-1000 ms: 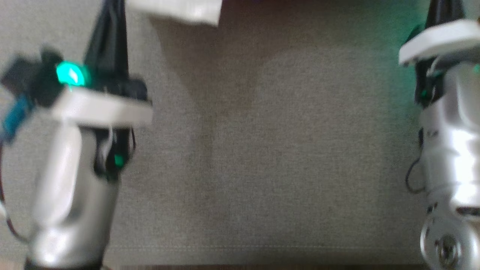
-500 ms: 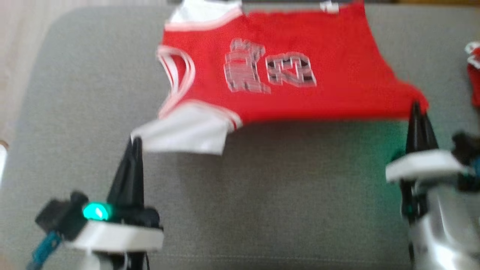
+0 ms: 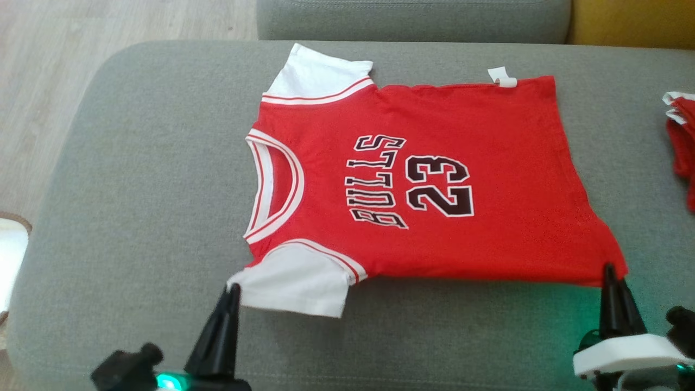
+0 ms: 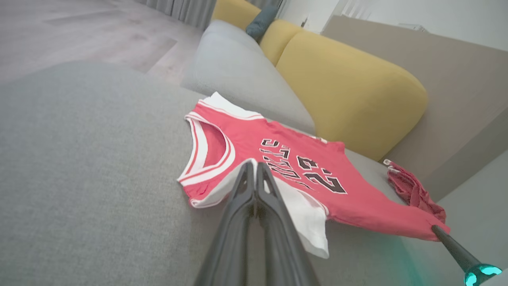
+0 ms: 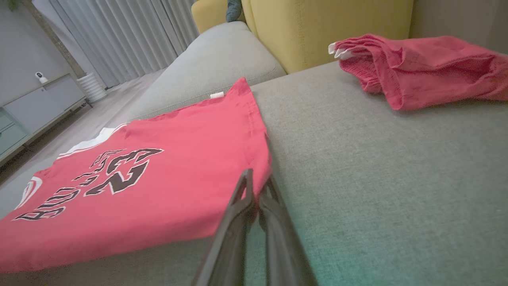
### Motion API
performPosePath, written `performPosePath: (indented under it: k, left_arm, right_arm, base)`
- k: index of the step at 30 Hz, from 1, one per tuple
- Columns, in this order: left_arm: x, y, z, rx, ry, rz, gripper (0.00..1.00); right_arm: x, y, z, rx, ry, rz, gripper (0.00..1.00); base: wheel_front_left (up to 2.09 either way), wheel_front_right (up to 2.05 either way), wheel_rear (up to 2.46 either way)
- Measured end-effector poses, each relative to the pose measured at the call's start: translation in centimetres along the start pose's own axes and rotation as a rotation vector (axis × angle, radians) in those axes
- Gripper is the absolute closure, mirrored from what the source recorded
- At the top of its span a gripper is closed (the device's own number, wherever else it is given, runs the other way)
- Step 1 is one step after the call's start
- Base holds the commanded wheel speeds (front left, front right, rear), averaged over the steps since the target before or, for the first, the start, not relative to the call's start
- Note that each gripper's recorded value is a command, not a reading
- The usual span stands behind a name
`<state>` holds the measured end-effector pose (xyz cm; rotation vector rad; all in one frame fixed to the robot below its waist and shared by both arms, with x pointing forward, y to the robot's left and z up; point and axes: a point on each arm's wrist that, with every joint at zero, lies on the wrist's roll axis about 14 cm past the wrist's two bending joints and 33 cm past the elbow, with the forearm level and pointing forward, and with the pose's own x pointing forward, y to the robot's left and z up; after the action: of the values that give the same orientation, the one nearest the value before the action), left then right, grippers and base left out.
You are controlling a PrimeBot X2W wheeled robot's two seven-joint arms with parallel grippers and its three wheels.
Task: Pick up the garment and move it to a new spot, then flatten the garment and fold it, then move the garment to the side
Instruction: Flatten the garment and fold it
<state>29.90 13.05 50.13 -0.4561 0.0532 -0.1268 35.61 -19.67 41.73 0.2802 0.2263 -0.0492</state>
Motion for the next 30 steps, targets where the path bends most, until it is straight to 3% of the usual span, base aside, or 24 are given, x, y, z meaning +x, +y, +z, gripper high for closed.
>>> performPosePath:
  k: [8,17,23,30]
  left_arm:
    - [0.5,0.2,-2.8,-0.001,0.092,-0.022,1.0]
    - [2.1,-0.2,-2.8,-0.006,0.073,-0.057,1.0]
    - [5.9,-1.7,-0.6,0.009,-0.013,-0.127,1.0]
    - [12.4,-0.7,0.5,0.074,-0.046,-0.14,1.0]
  right_arm:
    - [-0.8,-0.5,-3.4,0.04,0.11,-0.025,1.0]
    - [0.2,0.2,-4.1,0.086,0.127,-0.019,1.0]
    - [1.3,0.7,-3.2,0.138,0.093,-0.014,1.0]
    - [5.4,2.5,0.1,0.235,-0.004,0.023,1.0]
  base:
    - [0.0,0.0,0.0]
    - [0.0,0.0,0.0]
    - [0.0,0.0,0.0]
    - [0.0,0.0,0.0]
